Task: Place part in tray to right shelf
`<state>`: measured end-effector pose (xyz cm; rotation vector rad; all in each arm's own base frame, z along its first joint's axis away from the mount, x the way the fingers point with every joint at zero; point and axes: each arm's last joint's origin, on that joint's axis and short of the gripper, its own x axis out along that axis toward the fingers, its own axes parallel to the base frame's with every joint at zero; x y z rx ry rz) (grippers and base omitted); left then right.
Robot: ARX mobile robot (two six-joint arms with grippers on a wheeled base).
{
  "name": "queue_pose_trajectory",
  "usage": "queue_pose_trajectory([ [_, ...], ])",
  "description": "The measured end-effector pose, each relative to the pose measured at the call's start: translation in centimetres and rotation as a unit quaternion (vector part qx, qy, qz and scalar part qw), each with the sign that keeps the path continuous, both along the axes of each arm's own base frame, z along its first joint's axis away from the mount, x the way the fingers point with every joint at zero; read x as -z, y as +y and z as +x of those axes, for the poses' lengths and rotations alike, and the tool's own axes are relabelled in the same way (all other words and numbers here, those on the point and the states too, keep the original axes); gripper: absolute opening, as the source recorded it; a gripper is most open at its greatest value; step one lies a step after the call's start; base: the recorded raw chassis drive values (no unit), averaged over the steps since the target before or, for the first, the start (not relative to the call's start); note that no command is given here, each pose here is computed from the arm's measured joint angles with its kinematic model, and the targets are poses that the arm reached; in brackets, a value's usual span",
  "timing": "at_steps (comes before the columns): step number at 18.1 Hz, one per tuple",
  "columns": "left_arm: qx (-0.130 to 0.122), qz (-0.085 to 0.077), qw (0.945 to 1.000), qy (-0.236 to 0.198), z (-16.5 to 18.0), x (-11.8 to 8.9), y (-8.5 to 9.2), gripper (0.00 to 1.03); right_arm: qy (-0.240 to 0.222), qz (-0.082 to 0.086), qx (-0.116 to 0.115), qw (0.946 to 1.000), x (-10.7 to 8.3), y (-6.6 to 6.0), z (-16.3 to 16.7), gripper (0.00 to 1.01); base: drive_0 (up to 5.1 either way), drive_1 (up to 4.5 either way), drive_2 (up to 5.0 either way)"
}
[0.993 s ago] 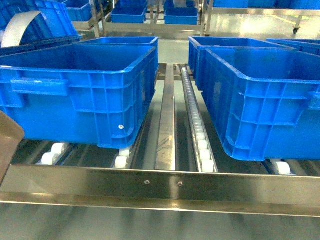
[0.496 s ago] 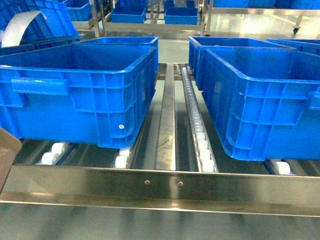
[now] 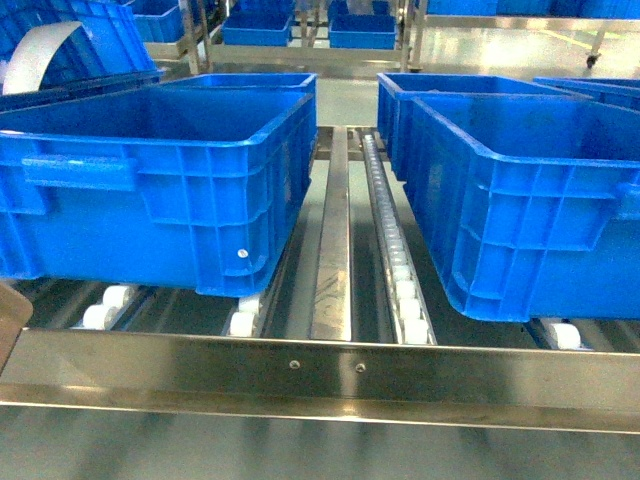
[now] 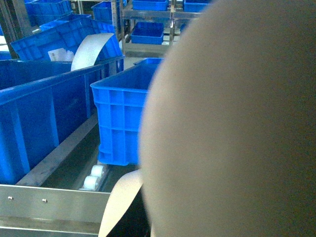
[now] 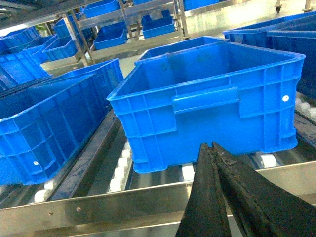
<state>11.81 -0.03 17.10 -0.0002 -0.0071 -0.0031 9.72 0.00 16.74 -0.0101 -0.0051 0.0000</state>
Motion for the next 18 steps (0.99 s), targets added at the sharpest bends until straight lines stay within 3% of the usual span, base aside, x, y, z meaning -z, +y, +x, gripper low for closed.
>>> queue_pose_trajectory([
  [10, 0.000, 0.000, 1.0000, -0.002, -1.0, 0.0, 0.0, 0.14, 0.000, 0.000, 0.000, 1.0000, 0.0, 0.0, 0.0, 0.02, 0.0, 0.00, 0.0],
  [12, 0.000, 0.000, 0.9997, 0.023, -1.7, 0.6, 0.0, 0.14, 0.000, 0.000, 0.000, 1.0000, 0.0, 0.0, 0.0, 0.02, 0.0, 0.00, 0.0],
  [14, -0.001, 0.000, 1.0000, -0.006, -2.1, 0.2, 0.0, 0.14, 0.000, 0.000, 0.000, 1.0000, 0.0, 0.0, 0.0, 0.02, 0.0, 0.00, 0.0],
  [18, 0.000, 0.000, 1.0000, 0.002, -2.1, 0.3, 0.0, 0.14, 0.000, 0.000, 0.000, 1.0000, 0.0, 0.0, 0.0, 0.02, 0.0, 0.00, 0.0],
])
